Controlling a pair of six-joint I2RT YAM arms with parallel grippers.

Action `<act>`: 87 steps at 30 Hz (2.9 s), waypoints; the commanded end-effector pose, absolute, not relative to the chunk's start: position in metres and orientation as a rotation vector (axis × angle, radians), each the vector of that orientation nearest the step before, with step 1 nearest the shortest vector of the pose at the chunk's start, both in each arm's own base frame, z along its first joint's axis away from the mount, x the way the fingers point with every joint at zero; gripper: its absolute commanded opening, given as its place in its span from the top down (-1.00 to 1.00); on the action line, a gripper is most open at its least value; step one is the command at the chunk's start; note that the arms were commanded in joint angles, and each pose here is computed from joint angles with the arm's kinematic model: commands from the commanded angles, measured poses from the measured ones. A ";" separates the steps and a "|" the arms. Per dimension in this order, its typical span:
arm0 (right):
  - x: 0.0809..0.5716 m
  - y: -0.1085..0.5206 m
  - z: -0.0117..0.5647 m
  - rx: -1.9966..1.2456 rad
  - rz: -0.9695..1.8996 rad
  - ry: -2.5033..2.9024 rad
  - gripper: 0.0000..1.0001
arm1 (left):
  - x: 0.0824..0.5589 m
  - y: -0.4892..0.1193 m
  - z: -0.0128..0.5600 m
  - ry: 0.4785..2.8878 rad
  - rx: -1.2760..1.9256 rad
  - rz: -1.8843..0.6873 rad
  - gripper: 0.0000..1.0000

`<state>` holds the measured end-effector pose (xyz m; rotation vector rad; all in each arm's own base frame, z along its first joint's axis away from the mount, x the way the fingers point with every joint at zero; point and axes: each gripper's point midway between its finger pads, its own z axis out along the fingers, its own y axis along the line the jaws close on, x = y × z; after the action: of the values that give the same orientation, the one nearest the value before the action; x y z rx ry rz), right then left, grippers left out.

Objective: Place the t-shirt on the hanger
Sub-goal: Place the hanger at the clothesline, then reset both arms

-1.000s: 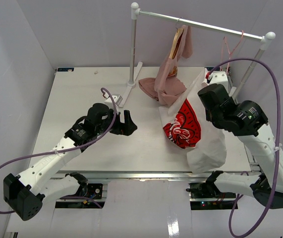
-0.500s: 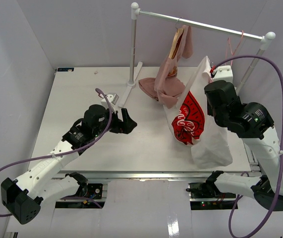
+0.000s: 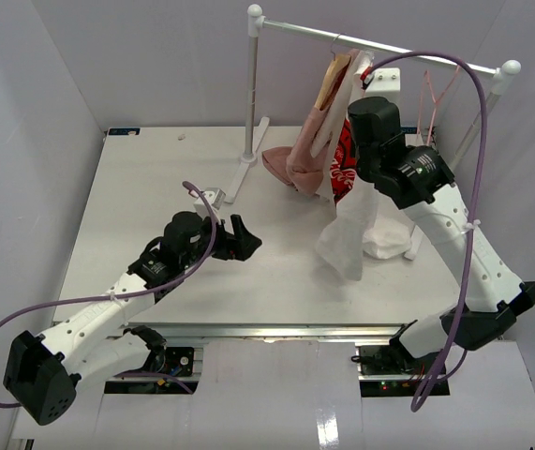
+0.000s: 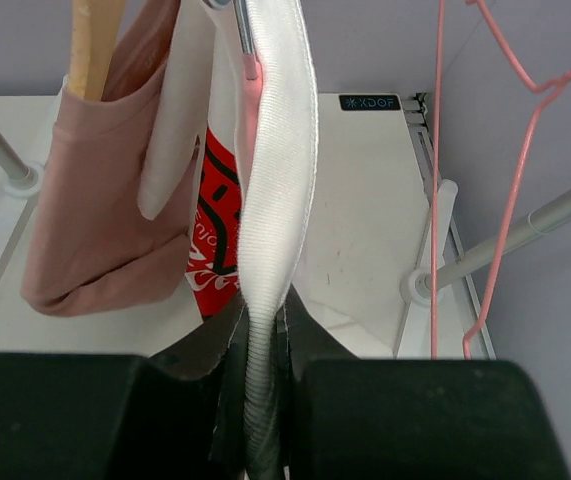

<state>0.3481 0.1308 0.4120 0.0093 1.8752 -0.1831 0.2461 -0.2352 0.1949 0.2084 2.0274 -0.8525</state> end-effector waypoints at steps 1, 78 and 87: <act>0.365 0.110 0.487 0.215 -0.110 1.636 0.85 | 0.227 -0.255 0.213 1.948 0.280 -1.020 -0.96; 0.312 0.138 0.414 -0.132 0.390 1.833 -0.80 | 0.228 -0.218 0.165 1.817 0.263 -0.826 -0.96; 0.258 0.215 0.336 -0.451 0.519 1.767 -0.80 | 0.224 -0.213 0.175 1.758 0.266 -0.829 -0.96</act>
<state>0.2636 0.1905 0.3510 -0.3738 1.8479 0.4622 0.2227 -0.2160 0.1689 0.2640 1.7962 -0.8445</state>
